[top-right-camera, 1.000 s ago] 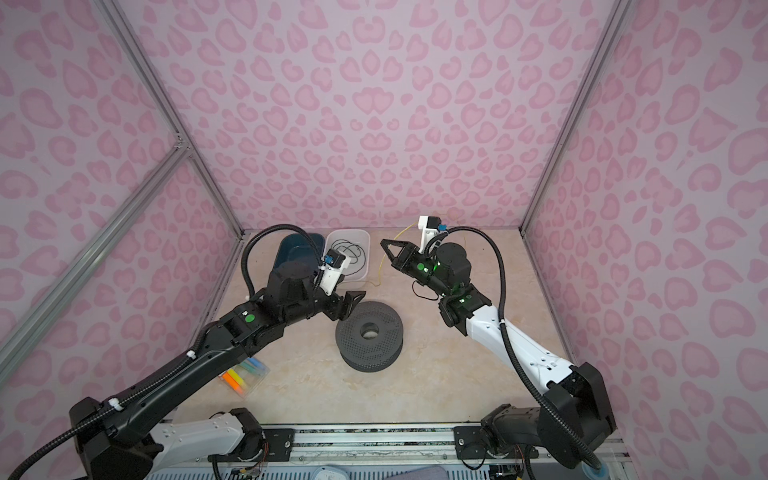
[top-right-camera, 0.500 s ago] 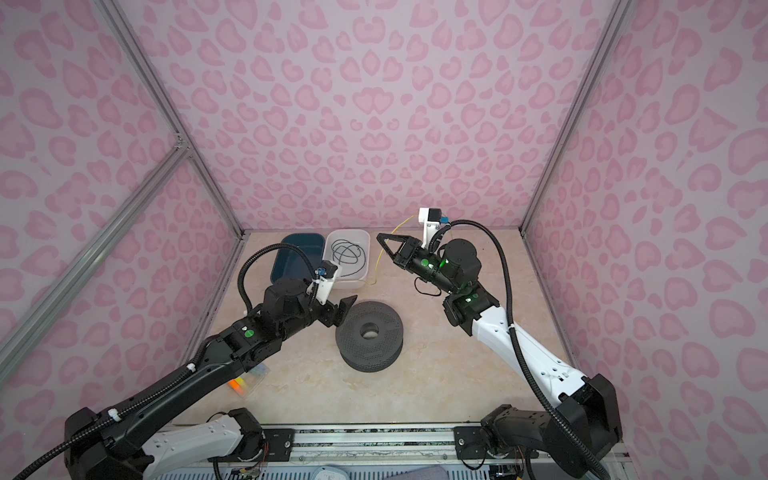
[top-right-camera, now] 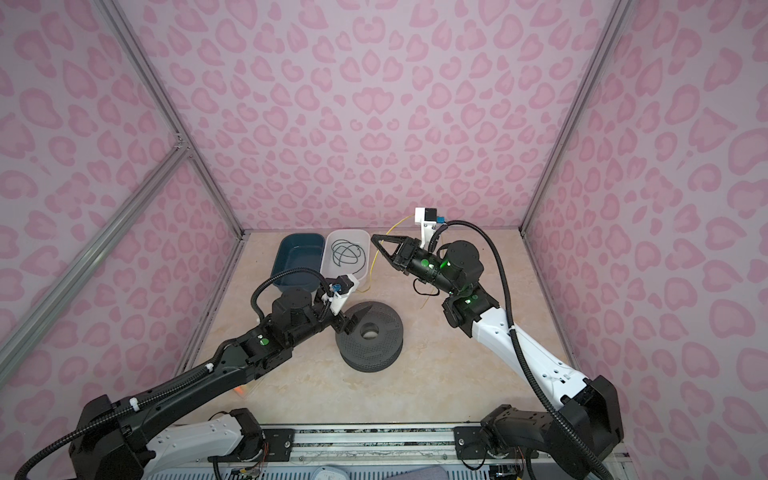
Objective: Wrap the cables
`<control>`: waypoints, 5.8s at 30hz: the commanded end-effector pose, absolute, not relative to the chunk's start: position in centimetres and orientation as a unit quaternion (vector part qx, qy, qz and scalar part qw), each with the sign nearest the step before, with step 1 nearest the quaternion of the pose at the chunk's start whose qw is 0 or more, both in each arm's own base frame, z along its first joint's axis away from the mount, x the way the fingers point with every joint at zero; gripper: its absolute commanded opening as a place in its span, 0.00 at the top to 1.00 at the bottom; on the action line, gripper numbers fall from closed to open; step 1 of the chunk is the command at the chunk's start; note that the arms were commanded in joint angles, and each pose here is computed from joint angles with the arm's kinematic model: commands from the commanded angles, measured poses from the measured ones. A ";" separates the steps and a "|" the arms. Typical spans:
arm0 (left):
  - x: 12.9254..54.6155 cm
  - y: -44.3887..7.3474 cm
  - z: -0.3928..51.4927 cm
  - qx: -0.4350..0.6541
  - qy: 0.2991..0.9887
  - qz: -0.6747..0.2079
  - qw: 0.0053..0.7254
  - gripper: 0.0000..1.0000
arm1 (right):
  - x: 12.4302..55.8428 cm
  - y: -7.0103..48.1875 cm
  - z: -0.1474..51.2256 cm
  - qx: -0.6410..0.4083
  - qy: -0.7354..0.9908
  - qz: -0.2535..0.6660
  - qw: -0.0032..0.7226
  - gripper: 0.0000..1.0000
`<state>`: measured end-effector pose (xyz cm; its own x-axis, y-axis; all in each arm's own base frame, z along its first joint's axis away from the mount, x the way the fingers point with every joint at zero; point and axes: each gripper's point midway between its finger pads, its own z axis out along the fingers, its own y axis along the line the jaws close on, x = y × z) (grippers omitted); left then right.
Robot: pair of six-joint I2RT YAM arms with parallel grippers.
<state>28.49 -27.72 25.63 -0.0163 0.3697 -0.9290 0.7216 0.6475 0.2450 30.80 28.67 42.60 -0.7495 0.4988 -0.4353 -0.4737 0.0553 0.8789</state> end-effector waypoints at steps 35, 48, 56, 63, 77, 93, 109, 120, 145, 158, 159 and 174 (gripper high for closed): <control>25.4 -28.9 21.6 0.380 0.756 -0.250 0.470 0.96 | 41.5 12.4 39.1 0.154 0.650 0.536 0.517 1.00; 28.8 -33.6 22.1 0.301 0.808 -0.312 0.399 0.96 | 41.6 10.8 28.9 0.210 0.718 0.487 0.450 0.37; 31.5 -36.8 23.9 0.284 0.811 -0.333 0.389 0.96 | 36.8 12.5 27.3 0.191 0.734 0.487 0.434 0.27; 31.0 -38.3 23.6 0.308 0.803 -0.356 0.366 0.96 | 33.9 20.3 28.6 0.089 0.750 0.507 0.415 0.36; 29.7 -37.7 24.5 0.324 0.792 -0.360 0.372 0.83 | 35.0 23.4 26.3 0.110 0.757 0.531 0.363 1.00; 21.4 -33.7 22.4 0.280 0.801 -0.451 0.277 0.34 | 34.2 19.7 29.5 0.081 0.765 0.439 0.464 1.00; 19.8 -34.3 23.2 0.300 0.796 -0.469 0.237 0.27 | 34.3 18.6 29.9 0.073 0.760 0.402 0.505 1.00; 17.3 -34.8 21.6 0.325 0.793 -0.488 0.169 0.36 | 35.1 18.3 30.7 0.070 0.750 0.389 0.530 1.00; 17.1 -31.9 18.7 0.305 0.836 -0.416 0.189 0.97 | 36.7 18.3 31.1 0.070 0.748 0.373 0.545 1.00; 22.8 -35.2 21.9 0.333 0.818 -0.380 0.277 0.96 | 33.7 18.6 27.2 0.082 0.780 0.401 0.474 0.40; 23.0 -35.5 22.0 0.335 0.816 -0.383 0.274 0.96 | 33.2 18.6 26.8 0.084 0.779 0.410 0.466 0.38; 23.5 -36.6 23.8 0.353 0.795 -0.409 0.275 0.96 | 31.4 22.8 24.1 0.138 0.738 0.573 0.329 0.54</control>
<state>23.45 -36.04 22.83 -0.6269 0.3411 -0.7004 0.7625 0.4531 -0.4619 31.60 21.04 21.98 -0.7103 0.5853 -0.3910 -0.1317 0.4352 0.8907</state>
